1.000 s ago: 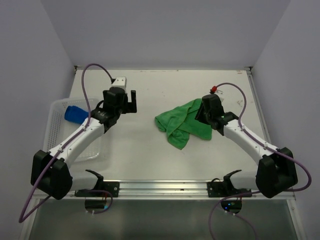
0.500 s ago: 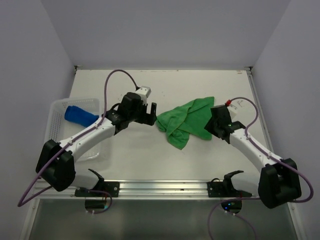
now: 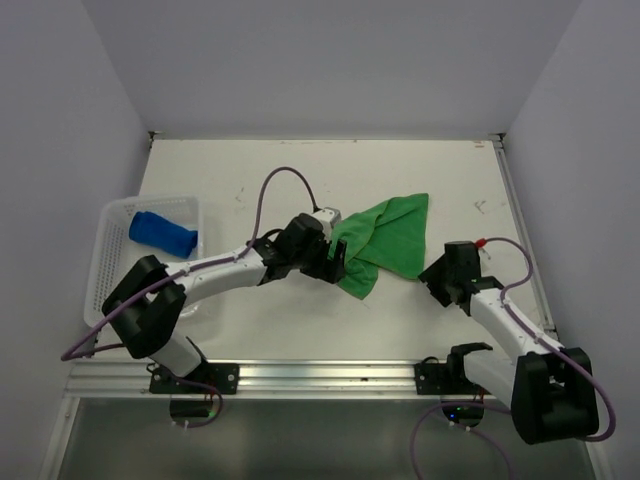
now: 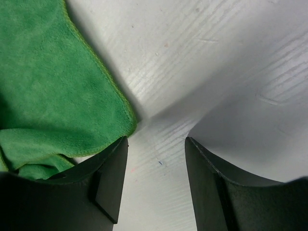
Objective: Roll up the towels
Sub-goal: Flatten the towel
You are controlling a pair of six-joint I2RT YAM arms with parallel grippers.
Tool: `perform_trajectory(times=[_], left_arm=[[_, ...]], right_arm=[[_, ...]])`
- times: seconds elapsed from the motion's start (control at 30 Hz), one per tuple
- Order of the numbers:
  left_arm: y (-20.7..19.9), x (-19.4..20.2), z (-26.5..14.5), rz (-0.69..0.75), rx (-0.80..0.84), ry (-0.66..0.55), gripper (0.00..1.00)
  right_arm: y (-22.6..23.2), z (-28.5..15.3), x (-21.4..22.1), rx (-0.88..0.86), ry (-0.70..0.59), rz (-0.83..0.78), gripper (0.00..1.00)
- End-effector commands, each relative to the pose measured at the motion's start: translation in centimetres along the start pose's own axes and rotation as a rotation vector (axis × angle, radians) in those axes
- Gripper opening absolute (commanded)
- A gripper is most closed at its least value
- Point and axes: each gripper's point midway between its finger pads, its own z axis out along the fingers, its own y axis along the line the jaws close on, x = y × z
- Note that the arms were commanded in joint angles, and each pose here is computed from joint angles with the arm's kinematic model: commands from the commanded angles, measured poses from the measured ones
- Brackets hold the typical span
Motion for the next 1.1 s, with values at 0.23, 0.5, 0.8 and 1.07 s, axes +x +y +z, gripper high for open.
perform_trajectory(times=[0.23,0.5,0.8,1.07], left_arm=[[-1.6,-0.3,4.3,-0.012,0.017,-0.033,0.83],[-0.8,0.7,5.9,-0.022,-0.025,0.006,0.76],[0.3,1.2,7.0,-0.028,-0.07,0.011,0.63],[0.9,0.0,7.6,-0.042,-0.084,-0.004,0.4]], right_arm=[[2.5,1.7,-1.1,-0.118,0.019,0.077,0.55],[1.9,1.9,0.1,-0.109,0.066,0.09,0.52],[1.3,2.4,1.1,-0.096,0.097,0.104,0.38],[1.8,2.1,0.7,-0.1,0.095,0.102,0.13]])
